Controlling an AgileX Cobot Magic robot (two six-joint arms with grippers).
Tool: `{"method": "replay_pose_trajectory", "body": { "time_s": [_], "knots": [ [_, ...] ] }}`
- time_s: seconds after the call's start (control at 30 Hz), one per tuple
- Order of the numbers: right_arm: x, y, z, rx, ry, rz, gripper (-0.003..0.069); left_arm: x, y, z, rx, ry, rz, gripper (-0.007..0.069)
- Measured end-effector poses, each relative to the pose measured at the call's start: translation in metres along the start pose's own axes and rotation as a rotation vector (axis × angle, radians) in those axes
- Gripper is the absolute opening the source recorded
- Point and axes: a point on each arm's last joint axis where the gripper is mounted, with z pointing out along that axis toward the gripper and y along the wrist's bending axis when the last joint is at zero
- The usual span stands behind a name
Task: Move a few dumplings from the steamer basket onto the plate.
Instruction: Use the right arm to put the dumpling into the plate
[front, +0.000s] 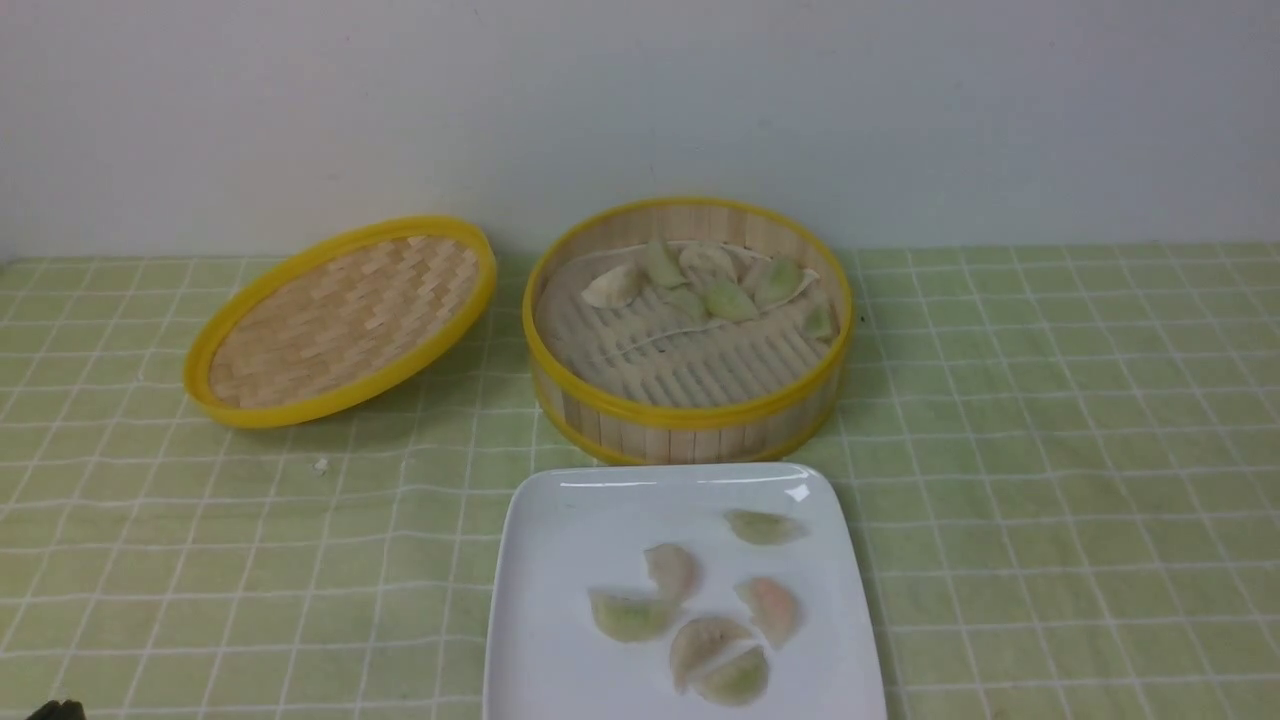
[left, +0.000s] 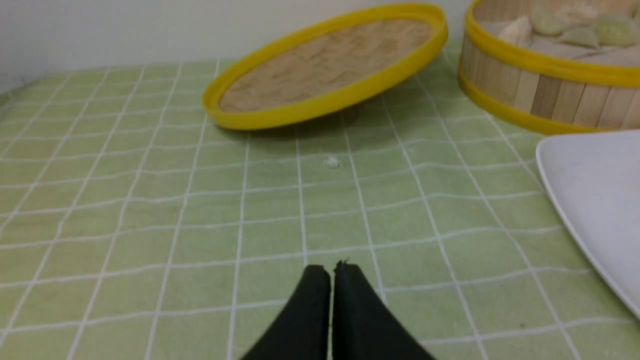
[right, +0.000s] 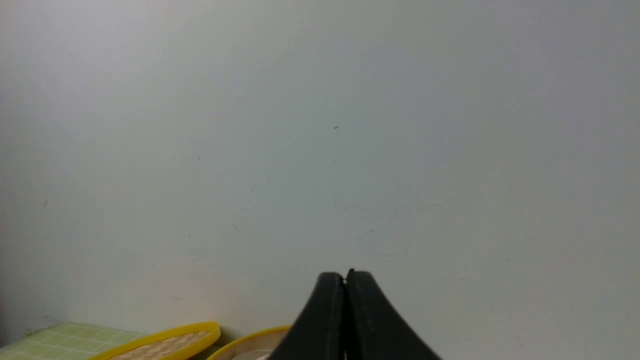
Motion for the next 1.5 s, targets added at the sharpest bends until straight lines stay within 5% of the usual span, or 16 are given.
{"method": "replay_pose_trajectory", "body": {
  "time_s": [1.1, 1.5],
  "knots": [
    [0.001, 0.001, 0.0, -0.008, 0.007, 0.013, -0.0015, 0.001, 0.0, 0.0, 0.0, 0.012, -0.004, -0.0006],
    [0.025, 0.027, 0.003, -0.28, 0.102, 0.079, -0.0015, 0.001, 0.0, 0.0, 0.0, 0.012, -0.004, -0.0006]
  ]
}}
